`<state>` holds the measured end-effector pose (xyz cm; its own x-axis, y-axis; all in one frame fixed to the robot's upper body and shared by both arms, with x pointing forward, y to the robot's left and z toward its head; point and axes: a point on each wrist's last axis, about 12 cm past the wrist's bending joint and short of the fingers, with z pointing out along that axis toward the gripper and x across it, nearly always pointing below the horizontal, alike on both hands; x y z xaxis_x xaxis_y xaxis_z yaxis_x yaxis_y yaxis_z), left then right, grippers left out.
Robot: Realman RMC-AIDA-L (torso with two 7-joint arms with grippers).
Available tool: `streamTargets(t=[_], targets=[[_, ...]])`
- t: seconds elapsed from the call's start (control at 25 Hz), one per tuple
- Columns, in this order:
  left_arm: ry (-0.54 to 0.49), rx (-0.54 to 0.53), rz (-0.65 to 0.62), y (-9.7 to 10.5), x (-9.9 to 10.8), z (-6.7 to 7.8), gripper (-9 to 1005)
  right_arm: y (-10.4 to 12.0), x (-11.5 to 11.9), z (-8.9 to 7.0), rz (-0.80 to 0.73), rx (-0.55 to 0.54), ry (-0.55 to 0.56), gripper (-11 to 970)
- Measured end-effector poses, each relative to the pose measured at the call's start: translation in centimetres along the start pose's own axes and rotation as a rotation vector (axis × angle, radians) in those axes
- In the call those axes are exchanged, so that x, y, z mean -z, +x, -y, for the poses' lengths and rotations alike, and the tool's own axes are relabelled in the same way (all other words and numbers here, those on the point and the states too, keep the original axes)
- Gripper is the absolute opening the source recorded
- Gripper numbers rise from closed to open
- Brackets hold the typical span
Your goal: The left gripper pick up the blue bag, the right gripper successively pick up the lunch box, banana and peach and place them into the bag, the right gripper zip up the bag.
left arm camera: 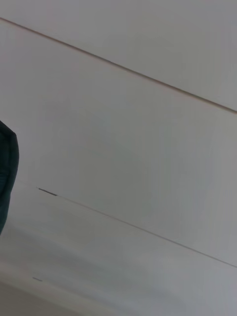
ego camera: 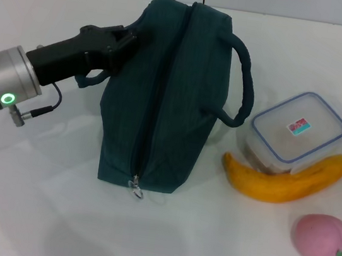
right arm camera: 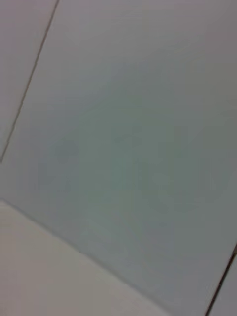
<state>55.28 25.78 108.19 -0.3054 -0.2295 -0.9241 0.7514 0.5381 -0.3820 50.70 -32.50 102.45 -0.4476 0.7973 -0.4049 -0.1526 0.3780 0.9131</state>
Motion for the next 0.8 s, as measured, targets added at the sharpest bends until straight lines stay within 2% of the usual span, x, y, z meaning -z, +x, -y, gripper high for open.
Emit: streamTargets(t=[0.24,0.52,0.8], targets=[[0.003,-0.007,-0.003,0.0,-0.1,0.0,43,0.2,-1.4,0.1,-0.077,-0.101,0.046,870],[0.006,-0.021,-0.001,0.0,-0.2,0.1,43,0.3,-4.2,-1.0,-0.174,-0.091,0.045,841],[0.014,-0.030,-0.003,-0.1,-0.5,0.1,42,0.2,-5.5,-1.3,-0.192,-0.085,0.063,811]])
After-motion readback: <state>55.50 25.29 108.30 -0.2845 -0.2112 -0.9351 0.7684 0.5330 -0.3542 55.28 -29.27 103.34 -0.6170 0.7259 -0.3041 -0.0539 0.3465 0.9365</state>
